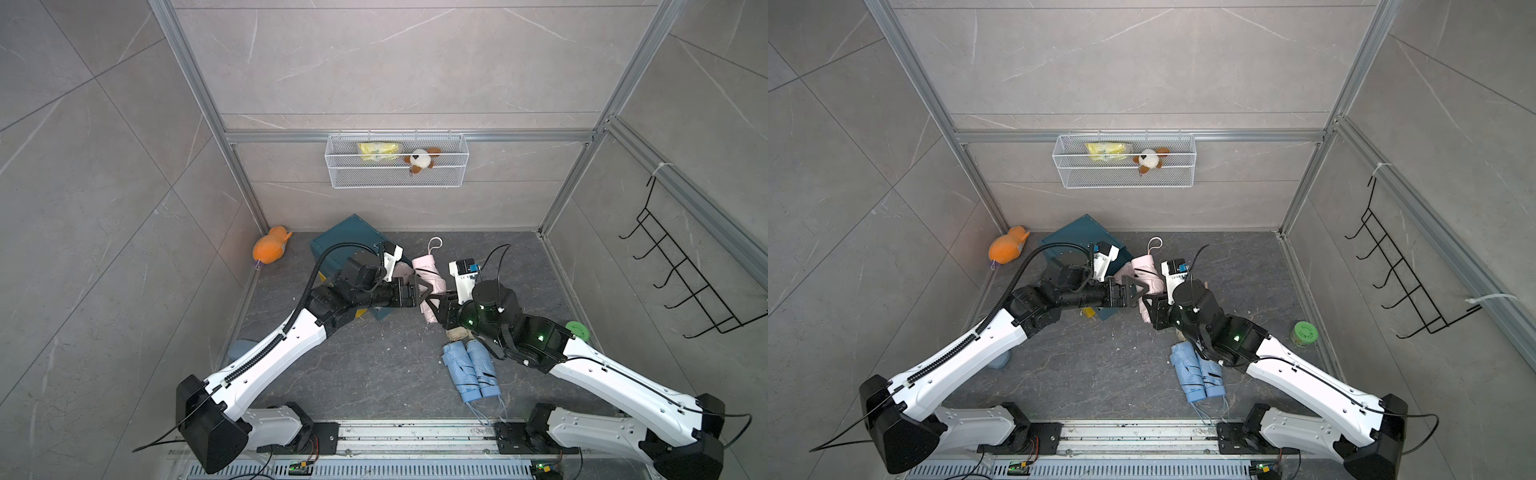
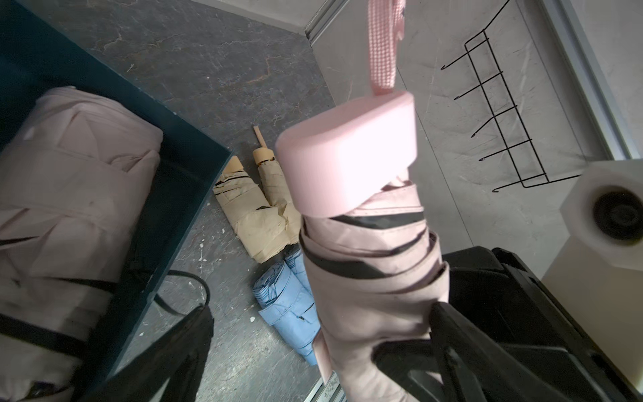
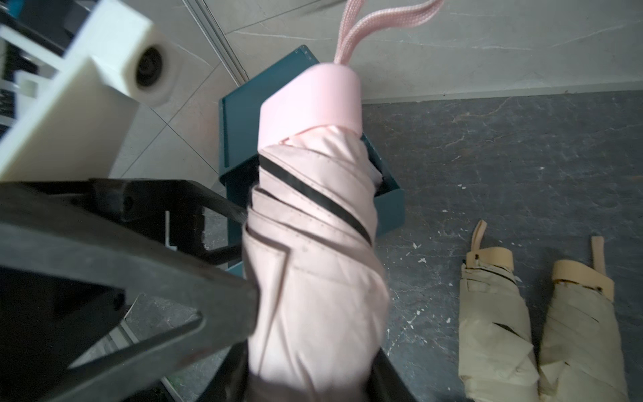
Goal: Place the umbrella in the drawer by color
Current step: Place the umbrella in the drawer.
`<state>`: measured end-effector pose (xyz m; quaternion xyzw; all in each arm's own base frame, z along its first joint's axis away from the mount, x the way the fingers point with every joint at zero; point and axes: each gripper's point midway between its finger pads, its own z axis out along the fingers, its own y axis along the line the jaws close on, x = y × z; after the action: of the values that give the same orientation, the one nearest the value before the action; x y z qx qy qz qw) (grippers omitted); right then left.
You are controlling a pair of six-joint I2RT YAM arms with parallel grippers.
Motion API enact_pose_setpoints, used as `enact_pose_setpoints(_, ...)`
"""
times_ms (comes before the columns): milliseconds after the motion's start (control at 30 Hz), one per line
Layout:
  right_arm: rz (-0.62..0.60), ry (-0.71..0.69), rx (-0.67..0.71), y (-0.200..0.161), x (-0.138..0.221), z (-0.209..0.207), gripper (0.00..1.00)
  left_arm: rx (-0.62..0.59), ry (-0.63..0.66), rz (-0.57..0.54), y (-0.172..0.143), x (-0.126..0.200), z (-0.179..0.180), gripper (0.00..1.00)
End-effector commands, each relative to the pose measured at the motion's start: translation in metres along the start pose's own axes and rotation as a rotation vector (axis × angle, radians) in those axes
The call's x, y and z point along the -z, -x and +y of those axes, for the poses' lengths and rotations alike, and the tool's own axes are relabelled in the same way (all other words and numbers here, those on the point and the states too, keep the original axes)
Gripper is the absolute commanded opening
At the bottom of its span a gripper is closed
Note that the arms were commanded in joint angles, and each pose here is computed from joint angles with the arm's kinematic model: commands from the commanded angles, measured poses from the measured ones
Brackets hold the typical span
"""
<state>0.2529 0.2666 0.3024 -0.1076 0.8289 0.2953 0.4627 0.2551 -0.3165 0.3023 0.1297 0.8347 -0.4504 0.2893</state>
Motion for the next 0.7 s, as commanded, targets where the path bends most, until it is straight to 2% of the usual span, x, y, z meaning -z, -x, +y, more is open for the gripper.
enact_pose_setpoints(0,-0.142,0.113,-0.023,0.044,0.014,0.029,0.31,-0.005,-0.101,-0.042,0.019,0.000,-0.026,1.00)
enact_pose_setpoints(300,-0.145,0.155,-0.057,0.043,0.011,0.033,0.31,0.012,-0.170,-0.061,0.025,-0.013,-0.031,0.98)
enact_pose_setpoints(400,-0.152,0.163,-0.072,0.043,0.011,0.032,0.31,0.017,-0.197,-0.062,0.024,-0.017,-0.033,0.95)
enact_pose_setpoints(500,-0.150,0.165,-0.096,0.043,0.009,0.028,0.32,0.014,-0.227,-0.066,0.025,-0.017,-0.038,0.84)
enact_pose_setpoints(567,-0.150,0.163,-0.121,0.041,0.006,0.021,0.32,0.013,-0.234,-0.067,0.025,-0.017,-0.038,0.72)
enact_pose_setpoints(667,-0.147,0.152,-0.153,0.039,0.002,0.012,0.33,0.010,-0.239,-0.078,0.026,-0.014,-0.039,0.58)
